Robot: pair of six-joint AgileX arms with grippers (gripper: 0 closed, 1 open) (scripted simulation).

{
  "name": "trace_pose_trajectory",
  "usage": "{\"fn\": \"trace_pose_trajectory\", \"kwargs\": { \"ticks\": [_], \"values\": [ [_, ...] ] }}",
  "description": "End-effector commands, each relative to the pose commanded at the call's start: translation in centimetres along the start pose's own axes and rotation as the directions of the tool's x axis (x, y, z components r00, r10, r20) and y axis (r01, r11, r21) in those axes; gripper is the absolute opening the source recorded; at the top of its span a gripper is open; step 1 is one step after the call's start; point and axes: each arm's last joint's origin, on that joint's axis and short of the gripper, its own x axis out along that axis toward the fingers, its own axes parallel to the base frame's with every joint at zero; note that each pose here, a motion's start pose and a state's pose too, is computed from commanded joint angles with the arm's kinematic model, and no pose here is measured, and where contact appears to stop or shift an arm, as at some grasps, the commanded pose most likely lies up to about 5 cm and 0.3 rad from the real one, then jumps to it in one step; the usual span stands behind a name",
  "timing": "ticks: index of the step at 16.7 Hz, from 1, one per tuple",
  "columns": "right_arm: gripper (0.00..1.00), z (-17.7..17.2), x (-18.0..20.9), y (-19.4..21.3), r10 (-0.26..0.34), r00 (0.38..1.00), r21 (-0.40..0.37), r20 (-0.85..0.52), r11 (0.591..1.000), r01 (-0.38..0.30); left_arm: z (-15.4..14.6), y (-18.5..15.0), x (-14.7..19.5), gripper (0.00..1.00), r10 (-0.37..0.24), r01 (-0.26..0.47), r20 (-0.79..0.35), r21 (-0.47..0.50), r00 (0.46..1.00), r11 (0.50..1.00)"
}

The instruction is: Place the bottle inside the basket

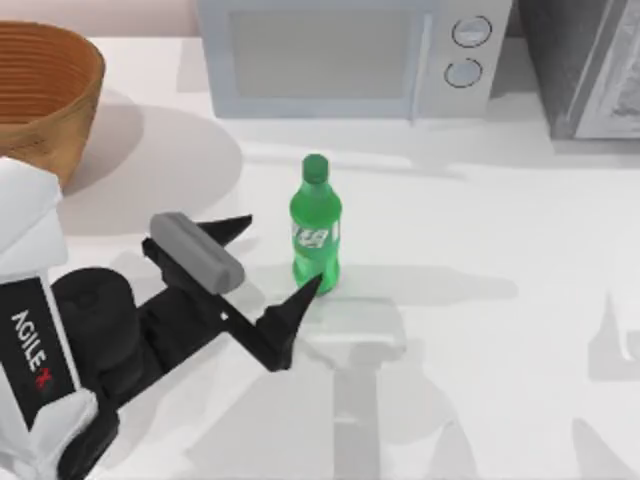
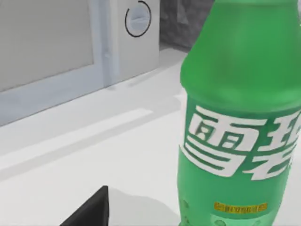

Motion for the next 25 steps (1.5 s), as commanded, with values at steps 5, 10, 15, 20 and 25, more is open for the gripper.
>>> {"fn": "trace_pose_trajectory", "kwargs": {
  "ticks": [5,10,15,20,25],
  "values": [
    [1.0,0.0,0.0,0.0,0.0,1.0,0.0,0.0,1.0,0.0,0.0,0.1,0.3,1.0,0.003,-0.003,-0.002,-0.001,1.0,1.0],
    [1.0,0.0,0.0,0.0,0.0,1.0,0.0,0.0,1.0,0.0,-0.1,0.1,4.1,1.0,0.0,0.0,0.0,0.0,1.0,1.0],
    [1.0,0.0,0.0,0.0,0.0,1.0,0.0,0.0,1.0,0.0,0.0,0.0,7.0,1.0,0.0,0.0,0.0,0.0,1.0,1.0],
    [1.0,0.0,0.0,0.0,0.0,1.0,0.0,0.0,1.0,0.0,0.0,0.0,7.0,0.85,0.0,0.0,0.0,0.0,1.0,1.0],
    [1.0,0.0,0.0,0.0,0.0,1.0,0.0,0.0,1.0,0.0,0.0,0.0,7.0,0.47,0.0,0.0,0.0,0.0,1.0,1.0]
  ]
}}
